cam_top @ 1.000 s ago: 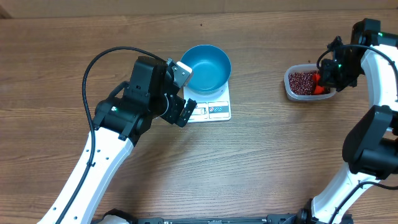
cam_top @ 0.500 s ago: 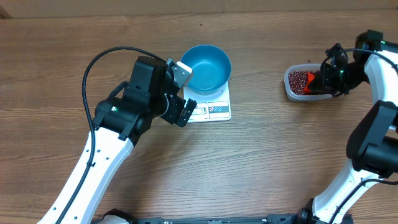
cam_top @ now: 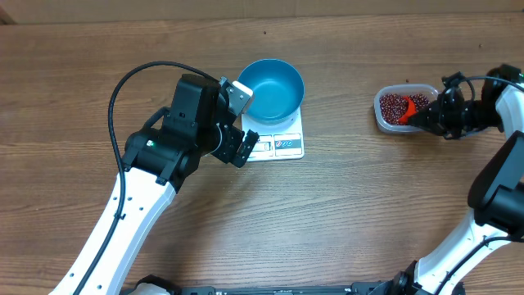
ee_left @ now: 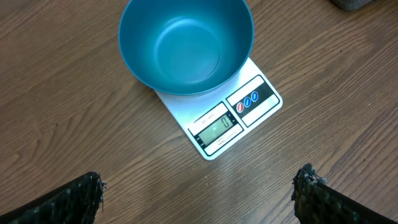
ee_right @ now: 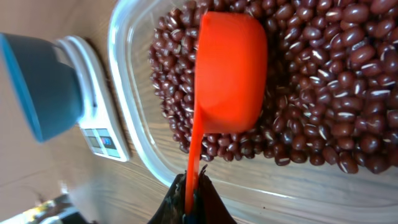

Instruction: Scoop item into bowl and weigh 150g on scale

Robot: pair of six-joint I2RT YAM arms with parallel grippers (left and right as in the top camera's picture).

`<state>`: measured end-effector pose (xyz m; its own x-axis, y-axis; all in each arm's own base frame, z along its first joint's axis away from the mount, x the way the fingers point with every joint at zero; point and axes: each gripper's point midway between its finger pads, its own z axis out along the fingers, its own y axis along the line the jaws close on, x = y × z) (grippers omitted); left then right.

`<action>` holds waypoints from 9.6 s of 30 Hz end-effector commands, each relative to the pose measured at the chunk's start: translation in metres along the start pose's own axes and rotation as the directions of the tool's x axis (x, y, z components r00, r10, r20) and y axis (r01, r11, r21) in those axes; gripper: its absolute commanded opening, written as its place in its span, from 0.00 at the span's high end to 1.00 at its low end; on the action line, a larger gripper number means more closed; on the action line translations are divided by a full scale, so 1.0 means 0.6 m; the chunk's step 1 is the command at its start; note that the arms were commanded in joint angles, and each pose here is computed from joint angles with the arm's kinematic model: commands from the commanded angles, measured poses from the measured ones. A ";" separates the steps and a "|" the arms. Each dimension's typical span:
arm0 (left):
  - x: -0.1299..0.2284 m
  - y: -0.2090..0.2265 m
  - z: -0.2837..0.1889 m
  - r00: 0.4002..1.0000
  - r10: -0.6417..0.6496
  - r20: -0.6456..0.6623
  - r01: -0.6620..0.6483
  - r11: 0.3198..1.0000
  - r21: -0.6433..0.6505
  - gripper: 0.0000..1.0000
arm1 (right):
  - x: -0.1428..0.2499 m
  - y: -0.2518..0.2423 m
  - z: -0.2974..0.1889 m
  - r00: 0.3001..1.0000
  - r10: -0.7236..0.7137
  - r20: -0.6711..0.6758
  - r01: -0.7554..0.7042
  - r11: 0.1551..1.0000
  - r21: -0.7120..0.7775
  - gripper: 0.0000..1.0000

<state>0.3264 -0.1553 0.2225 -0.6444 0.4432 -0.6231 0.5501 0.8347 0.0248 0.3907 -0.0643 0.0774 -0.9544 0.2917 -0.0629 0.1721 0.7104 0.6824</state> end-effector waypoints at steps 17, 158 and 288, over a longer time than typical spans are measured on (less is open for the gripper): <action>0.004 -0.004 0.007 1.000 -0.014 -0.010 0.014 1.000 0.015 0.00 | -0.011 0.021 -0.072 0.986 0.102 0.134 -0.053 0.944 -0.325 0.96; 0.004 -0.003 0.007 1.000 -0.015 -0.011 0.015 1.000 0.012 0.00 | 0.074 0.479 0.217 0.664 -0.721 -0.200 0.689 0.485 0.538 0.96; 0.004 -0.003 0.007 1.000 -0.015 -0.011 0.015 1.000 0.012 0.01 | 0.032 -0.011 -0.024 0.982 -0.187 0.036 0.135 0.817 0.561 0.96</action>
<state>0.3264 -0.1553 0.2226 -0.6455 0.4412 -0.6234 0.5484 0.8359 0.0237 0.3720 -0.0800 0.0938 -0.9595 0.1511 -0.2379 0.1293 0.9861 0.1048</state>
